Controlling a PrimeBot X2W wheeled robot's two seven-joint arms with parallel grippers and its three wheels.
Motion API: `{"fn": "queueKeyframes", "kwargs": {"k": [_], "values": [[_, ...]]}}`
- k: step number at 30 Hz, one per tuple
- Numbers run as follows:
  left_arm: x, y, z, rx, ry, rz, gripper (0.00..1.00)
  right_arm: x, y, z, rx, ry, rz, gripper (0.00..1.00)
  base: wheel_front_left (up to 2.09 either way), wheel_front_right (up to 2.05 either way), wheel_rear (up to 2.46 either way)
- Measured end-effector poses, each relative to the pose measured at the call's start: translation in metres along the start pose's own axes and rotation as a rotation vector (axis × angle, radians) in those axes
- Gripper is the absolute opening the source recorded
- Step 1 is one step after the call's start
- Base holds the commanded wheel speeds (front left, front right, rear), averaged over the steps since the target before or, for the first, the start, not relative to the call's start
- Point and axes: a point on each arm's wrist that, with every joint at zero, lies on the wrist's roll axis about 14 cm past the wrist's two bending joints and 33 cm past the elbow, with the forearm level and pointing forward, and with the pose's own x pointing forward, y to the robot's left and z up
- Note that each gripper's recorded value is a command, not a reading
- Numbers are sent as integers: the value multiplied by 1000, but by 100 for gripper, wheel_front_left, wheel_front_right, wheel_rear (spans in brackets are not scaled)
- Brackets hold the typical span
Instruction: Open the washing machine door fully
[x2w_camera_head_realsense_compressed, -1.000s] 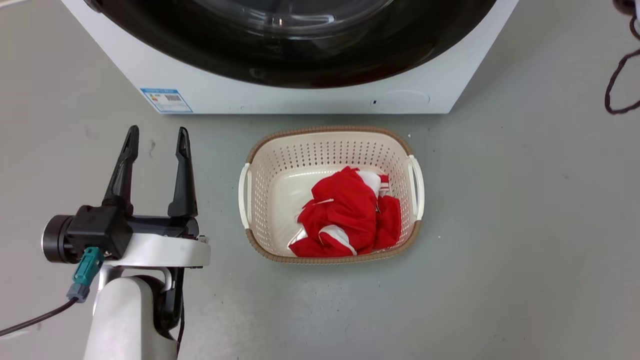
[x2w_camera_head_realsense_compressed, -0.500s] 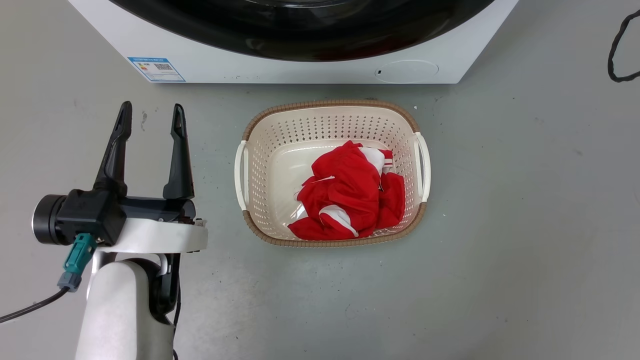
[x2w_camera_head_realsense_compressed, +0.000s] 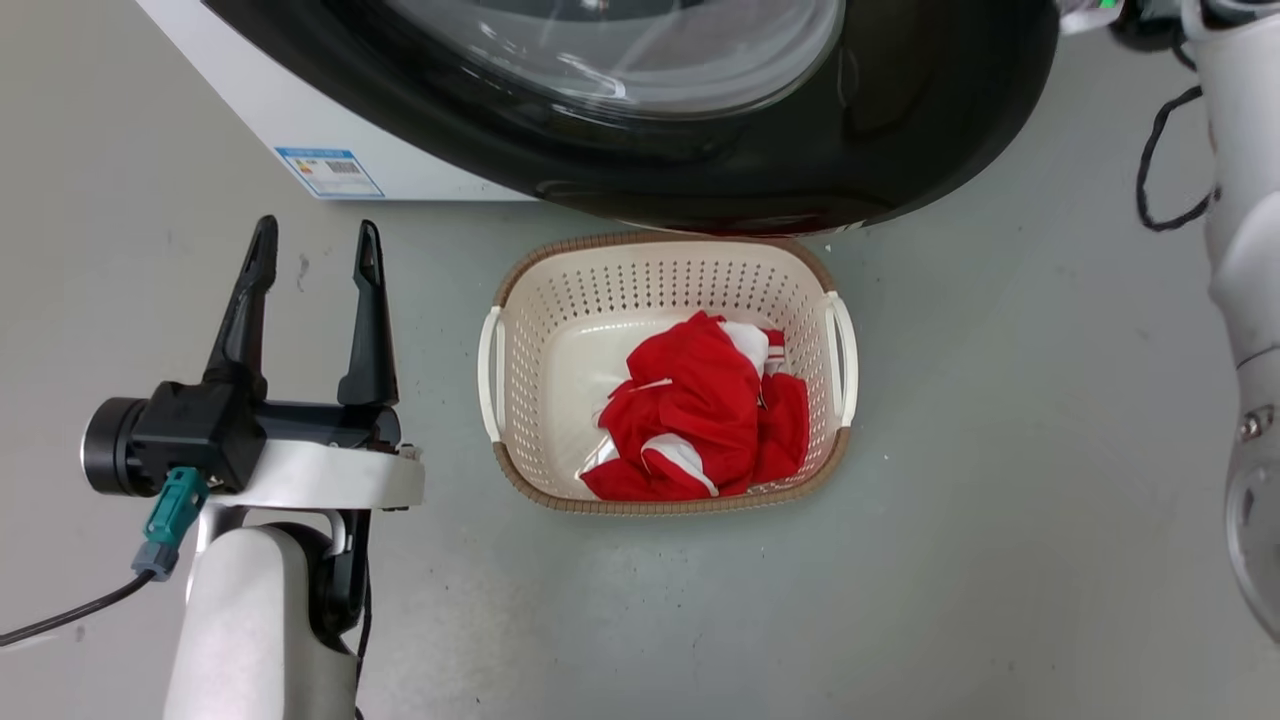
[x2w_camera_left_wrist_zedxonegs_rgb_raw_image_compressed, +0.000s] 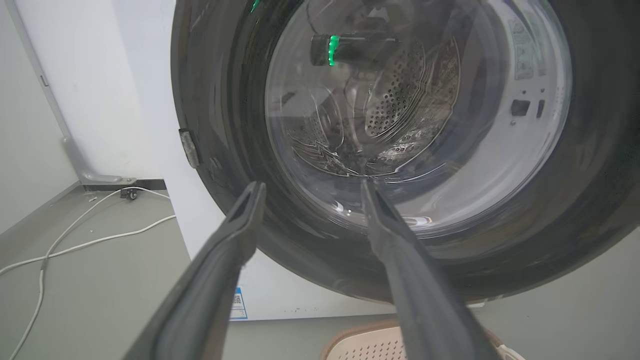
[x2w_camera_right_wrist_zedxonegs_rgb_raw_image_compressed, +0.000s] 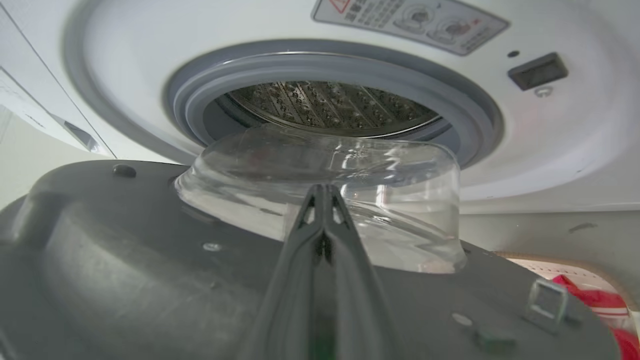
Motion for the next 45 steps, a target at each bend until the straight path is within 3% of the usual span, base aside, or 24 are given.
{"fn": "queueKeyframes", "kwargs": {"k": [10,16,23,30,31,38,45], "values": [[-23,-4,13,-3,3,-1,100,-34,20,-44,57,227,83,0,0,0,0],[-42,-6,26,-1,-5,-1,100,-60,36,-71,19,317,109,0,0,0,0],[-67,-10,36,-10,-11,4,100,-86,57,-123,-60,446,153,0,0,0,0],[-86,-21,42,-46,-15,-4,100,-102,88,-175,-78,533,277,0,0,0,0],[-96,-22,47,-54,-23,5,100,-106,103,-205,-88,553,323,0,0,0,0],[-107,-16,50,-52,-28,32,100,-106,121,-251,-87,578,380,0,0,0,0],[-110,-14,49,-52,-26,44,100,-99,127,-249,-17,445,397,0,0,0,0]]}}
